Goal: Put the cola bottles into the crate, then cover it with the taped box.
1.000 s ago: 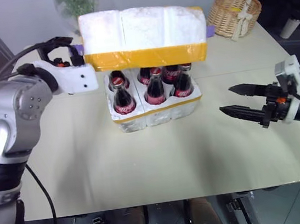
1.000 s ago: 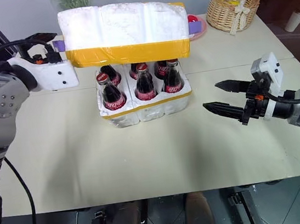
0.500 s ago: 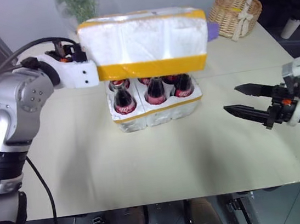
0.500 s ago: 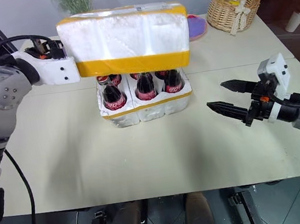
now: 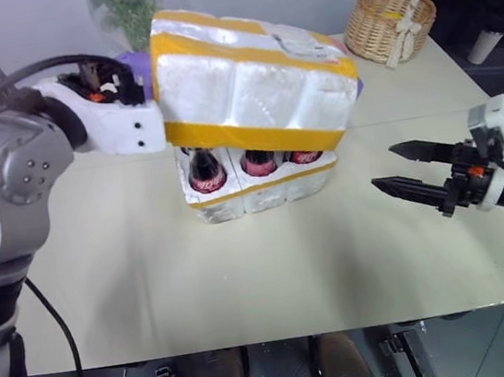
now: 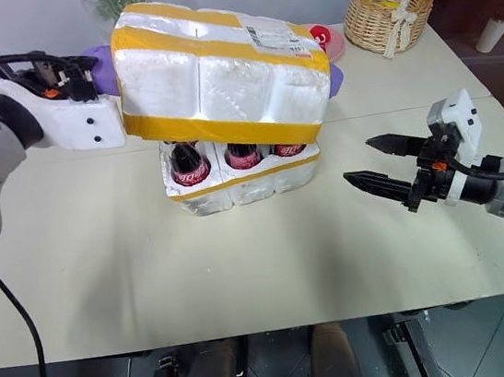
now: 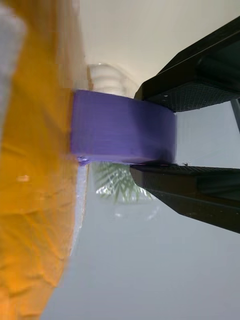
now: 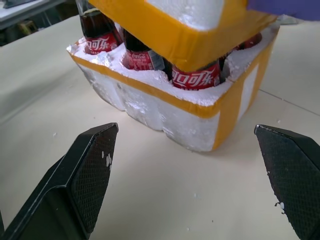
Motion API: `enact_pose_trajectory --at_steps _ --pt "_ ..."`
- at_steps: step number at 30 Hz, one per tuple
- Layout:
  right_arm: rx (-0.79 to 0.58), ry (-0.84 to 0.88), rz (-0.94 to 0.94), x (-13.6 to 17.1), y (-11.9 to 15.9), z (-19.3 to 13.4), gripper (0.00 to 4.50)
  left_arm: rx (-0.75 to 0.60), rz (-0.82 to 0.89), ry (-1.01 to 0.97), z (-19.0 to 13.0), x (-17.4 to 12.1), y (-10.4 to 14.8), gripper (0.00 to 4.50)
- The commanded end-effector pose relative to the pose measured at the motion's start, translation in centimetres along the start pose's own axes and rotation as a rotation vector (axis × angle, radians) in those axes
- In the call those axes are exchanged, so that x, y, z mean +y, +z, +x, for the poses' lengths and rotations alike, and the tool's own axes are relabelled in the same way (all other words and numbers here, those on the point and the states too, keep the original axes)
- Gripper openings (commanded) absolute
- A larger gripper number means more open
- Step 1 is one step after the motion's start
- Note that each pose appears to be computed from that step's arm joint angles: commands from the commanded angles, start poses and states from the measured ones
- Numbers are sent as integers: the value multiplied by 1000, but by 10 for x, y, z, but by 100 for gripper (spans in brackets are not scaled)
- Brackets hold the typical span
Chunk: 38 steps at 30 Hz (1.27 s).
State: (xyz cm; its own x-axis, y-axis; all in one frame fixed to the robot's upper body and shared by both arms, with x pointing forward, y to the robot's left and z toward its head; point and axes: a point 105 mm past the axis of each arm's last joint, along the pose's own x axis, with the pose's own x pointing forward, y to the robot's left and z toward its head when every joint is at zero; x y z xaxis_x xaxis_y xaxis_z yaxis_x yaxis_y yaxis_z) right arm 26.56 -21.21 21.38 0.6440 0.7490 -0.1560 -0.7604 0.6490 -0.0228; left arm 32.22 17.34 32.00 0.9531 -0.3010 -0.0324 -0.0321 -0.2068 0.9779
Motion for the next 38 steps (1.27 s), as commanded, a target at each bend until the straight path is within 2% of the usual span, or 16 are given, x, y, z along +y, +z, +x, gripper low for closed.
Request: enact_pose_trajectory --at_steps 1,7,10,14,19,22,25,26,28,34,38 --pt "-29 13 -27 0 7 3 450 61 10 11 -14 3 -8 152" --pt "-24 44 -23 2 4 10 450 78 -48 -90 -29 -30 -2 152" --pt "-23 57 -30 3 4 12 450 71 -53 -104 -28 -38 -2 235" --pt "-10 62 -38 1 5 8 450 65 -52 -78 -28 -36 -5 434" --pt "24 40 -58 -4 5 -3 450 10 -224 -19 -37 -34 -12 434" --pt "52 26 -76 -7 6 -14 450 -60 -636 -155 -54 -60 -30 434" --pt "80 34 -94 -8 8 -27 450 -189 -1268 -318 -80 -78 -52 434" --pt "88 40 -101 -9 10 -31 450 -310 -1419 -341 -86 -68 -54 434" --pt "92 45 -112 -12 15 -36 450 -394 -1597 -396 -90 -59 -63 434" --pt "78 86 -128 -18 29 -33 450 -555 -1593 -531 -86 -39 -59 434" --pt "84 132 -140 -15 29 -23 450 -594 -1581 -551 -78 -37 -57 434"
